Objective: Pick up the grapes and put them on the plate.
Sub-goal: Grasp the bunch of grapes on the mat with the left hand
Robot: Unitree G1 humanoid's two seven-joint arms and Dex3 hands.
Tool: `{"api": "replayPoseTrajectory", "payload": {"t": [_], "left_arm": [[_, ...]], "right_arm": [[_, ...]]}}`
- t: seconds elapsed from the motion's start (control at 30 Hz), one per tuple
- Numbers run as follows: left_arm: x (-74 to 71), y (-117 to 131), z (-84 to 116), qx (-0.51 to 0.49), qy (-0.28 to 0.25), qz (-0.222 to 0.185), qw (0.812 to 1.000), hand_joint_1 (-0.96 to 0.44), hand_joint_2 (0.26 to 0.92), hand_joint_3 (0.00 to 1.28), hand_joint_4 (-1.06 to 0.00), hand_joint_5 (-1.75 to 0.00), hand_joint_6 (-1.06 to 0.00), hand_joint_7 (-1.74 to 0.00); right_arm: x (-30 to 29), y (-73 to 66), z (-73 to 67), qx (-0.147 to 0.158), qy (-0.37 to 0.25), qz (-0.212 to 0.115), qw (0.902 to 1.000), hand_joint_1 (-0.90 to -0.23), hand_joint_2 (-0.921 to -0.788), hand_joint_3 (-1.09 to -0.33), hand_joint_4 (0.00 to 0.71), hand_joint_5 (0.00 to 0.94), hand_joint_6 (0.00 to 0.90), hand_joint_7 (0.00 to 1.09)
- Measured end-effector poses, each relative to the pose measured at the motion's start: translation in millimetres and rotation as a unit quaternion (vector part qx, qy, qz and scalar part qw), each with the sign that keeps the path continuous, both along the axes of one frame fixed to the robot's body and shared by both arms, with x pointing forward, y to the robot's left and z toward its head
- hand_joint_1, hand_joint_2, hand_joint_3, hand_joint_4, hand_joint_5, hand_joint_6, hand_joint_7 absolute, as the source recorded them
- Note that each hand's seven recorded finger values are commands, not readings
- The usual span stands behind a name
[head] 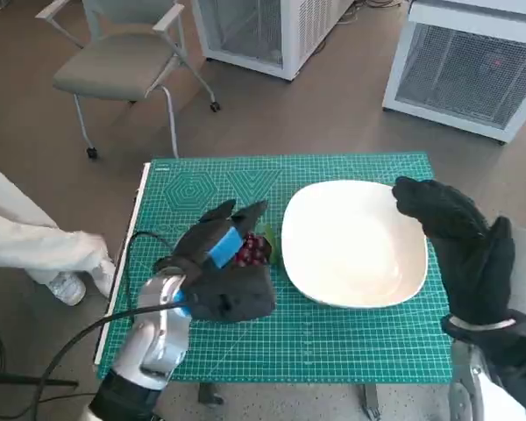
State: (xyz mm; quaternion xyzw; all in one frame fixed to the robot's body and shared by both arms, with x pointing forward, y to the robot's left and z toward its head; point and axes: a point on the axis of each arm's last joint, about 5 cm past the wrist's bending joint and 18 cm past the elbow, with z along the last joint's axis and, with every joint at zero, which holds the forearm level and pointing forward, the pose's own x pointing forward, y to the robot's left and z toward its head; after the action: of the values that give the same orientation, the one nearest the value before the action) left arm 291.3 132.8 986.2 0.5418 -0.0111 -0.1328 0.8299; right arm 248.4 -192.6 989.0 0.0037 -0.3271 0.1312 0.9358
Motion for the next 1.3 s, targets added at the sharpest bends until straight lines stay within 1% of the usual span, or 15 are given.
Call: {"api": "replayPoseTrajectory", "payload": {"t": [0.3, 0.5, 0.63, 0.87, 1.13, 1.3], "left_arm": [[4.3, -1.0, -1.8, 0.018, 0.02, 0.004, 1.0, 0.02, 0.793, 0.0, -0.14, -0.01, -0.26, 0.0], [9.3, -1.8, -4.8, 0.032, 0.033, 0.007, 0.999, -0.01, 0.792, 0.0, -0.14, -0.01, -0.26, 0.0], [15.5, -0.5, -7.9, 0.042, 0.047, 0.017, 0.998, -0.04, 0.791, 0.0, -0.14, 0.0, -0.26, 0.0], [29.5, 1.5, -14.3, 0.061, 0.07, 0.045, 0.995, -0.05, 0.791, 0.0, -0.14, 0.0, -0.26, 0.0], [43.1, -1.6, -28.5, 0.077, 0.126, 0.07, 0.987, -0.05, 0.792, 0.0, -0.12, 0.0, -0.26, 0.0], [47.8, -5.6, -35.4, 0.09, 0.153, 0.075, 0.981, -0.06, 0.792, 0.0, -0.11, 0.0, -0.26, 0.0]], "right_arm": [[-0.2, -0.4, -0.3, 0.001, 0.001, -0.001, 1.0, -0.505, -0.921, -0.602, 0.344, 0.343, 0.145, 0.89], [-0.1, -0.1, -0.6, 0.001, 0.001, -0.001, 1.0, -0.507, -0.921, -0.601, 0.34, 0.339, 0.145, 0.89], [-0.1, 0.2, -0.8, 0.002, 0.001, 0.0, 1.0, -0.507, -0.921, -0.602, 0.339, 0.338, 0.144, 0.89], [0.0, 0.3, -1.1, 0.002, 0.001, 0.0, 1.0, -0.506, -0.921, -0.603, 0.342, 0.339, 0.142, 0.89], [0.2, 1.0, -1.9, 0.004, 0.003, 0.0, 1.0, -0.511, -0.921, -0.602, 0.343, 0.341, 0.142, 0.9], [0.3, 1.0, -2.2, 0.004, 0.003, 0.0, 1.0, -0.512, -0.921, -0.602, 0.342, 0.341, 0.141, 0.9]]}}
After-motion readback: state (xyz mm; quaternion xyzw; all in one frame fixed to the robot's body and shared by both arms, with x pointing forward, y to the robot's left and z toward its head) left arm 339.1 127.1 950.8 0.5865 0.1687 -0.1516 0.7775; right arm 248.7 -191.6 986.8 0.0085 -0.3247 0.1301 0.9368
